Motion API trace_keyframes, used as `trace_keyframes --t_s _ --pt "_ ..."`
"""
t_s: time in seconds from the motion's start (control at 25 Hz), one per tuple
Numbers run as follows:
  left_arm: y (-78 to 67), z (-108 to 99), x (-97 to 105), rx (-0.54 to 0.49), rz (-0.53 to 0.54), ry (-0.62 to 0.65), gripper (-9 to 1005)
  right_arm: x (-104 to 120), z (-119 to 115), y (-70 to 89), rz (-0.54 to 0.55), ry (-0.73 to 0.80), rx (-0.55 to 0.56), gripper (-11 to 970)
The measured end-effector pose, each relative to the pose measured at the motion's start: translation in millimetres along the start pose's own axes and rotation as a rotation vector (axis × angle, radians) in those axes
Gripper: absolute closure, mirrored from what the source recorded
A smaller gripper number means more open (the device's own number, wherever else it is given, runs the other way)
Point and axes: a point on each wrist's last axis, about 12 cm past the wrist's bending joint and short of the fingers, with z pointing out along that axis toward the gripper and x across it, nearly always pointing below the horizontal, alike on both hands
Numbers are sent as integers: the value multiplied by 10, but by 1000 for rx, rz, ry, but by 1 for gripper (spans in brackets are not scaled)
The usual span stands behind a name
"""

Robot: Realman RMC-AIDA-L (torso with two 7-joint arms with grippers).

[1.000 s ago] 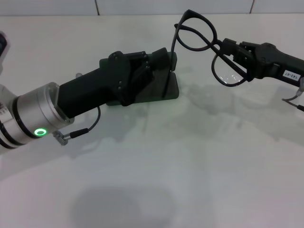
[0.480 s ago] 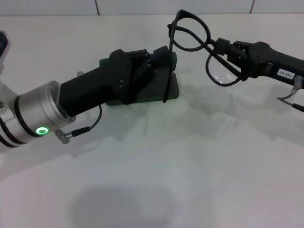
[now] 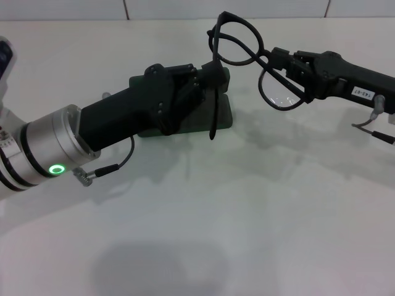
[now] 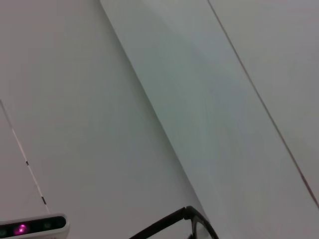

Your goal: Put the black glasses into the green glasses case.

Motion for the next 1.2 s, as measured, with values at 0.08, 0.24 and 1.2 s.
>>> trace_keyframes --t_s 0.08,0.24,1.2 --pt "0 1 1 0 0 0 959 -4 15 4 0 2 -6 900" --pt "0 1 1 0 0 0 958 -14 42 12 3 5 -16 899" --pt "12 39 -21 12 2 -1 954 -12 104 91 27 8 -87 894"
